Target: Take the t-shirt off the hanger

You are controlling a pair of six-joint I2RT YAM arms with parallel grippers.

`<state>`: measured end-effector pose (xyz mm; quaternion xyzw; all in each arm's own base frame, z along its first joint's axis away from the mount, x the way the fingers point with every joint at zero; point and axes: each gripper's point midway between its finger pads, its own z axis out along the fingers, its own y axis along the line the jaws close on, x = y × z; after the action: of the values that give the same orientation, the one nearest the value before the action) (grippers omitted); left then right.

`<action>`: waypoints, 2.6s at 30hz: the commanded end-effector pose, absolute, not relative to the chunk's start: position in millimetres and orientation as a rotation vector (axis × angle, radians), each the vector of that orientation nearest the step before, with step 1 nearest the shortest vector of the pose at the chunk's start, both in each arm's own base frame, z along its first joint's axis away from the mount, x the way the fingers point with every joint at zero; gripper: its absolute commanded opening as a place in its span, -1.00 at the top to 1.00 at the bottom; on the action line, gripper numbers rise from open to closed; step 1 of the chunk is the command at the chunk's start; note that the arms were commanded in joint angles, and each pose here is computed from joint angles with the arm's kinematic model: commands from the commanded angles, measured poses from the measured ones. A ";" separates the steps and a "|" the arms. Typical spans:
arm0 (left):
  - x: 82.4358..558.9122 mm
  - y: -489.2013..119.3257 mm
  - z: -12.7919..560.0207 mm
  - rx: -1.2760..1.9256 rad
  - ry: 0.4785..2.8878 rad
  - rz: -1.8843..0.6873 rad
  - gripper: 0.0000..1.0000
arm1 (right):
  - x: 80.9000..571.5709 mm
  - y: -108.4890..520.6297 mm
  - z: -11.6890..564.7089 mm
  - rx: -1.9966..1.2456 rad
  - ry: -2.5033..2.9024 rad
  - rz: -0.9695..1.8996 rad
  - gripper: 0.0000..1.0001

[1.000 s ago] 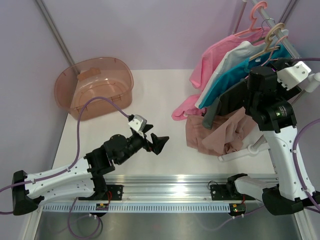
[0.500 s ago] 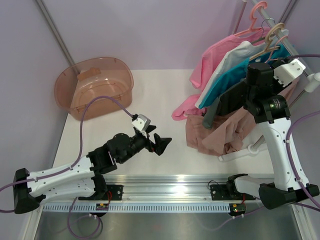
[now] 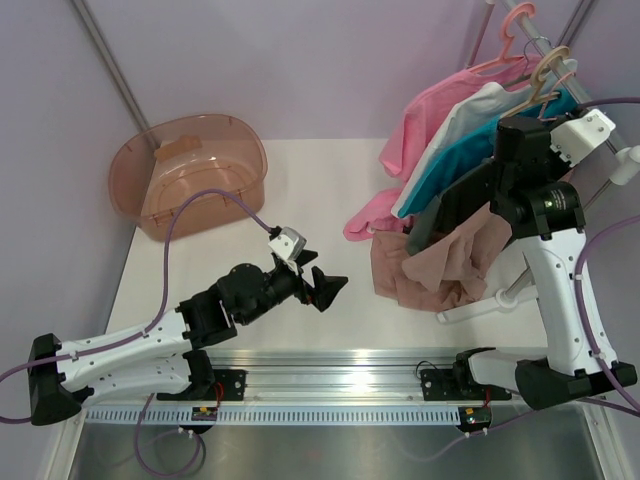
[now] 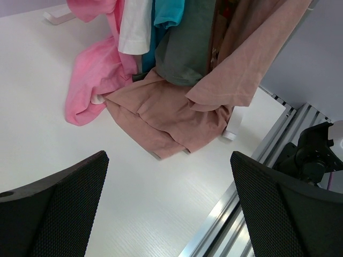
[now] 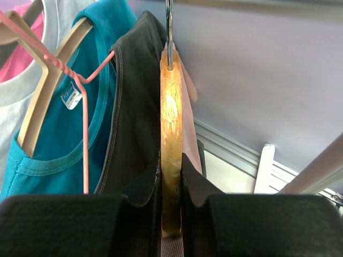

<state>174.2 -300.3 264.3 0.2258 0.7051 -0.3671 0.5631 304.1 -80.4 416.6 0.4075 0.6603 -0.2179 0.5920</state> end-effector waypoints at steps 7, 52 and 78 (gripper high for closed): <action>168.5 -306.5 289.6 0.520 1.612 -0.937 -0.98 | 268.3 -97.7 481.9 0.925 1.377 -0.502 1.00; 176.4 -289.5 295.7 0.488 1.586 -0.856 -0.98 | 210.8 -18.5 439.5 0.572 1.802 0.023 1.00; 71.6 -287.4 404.9 0.860 1.321 -1.323 -0.98 | 91.1 118.6 406.2 -0.082 1.984 0.902 1.00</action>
<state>78.9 -294.4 394.4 0.3402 0.5586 -0.5545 0.5145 113.5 68.8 387.0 0.0629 0.8363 0.2348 0.4915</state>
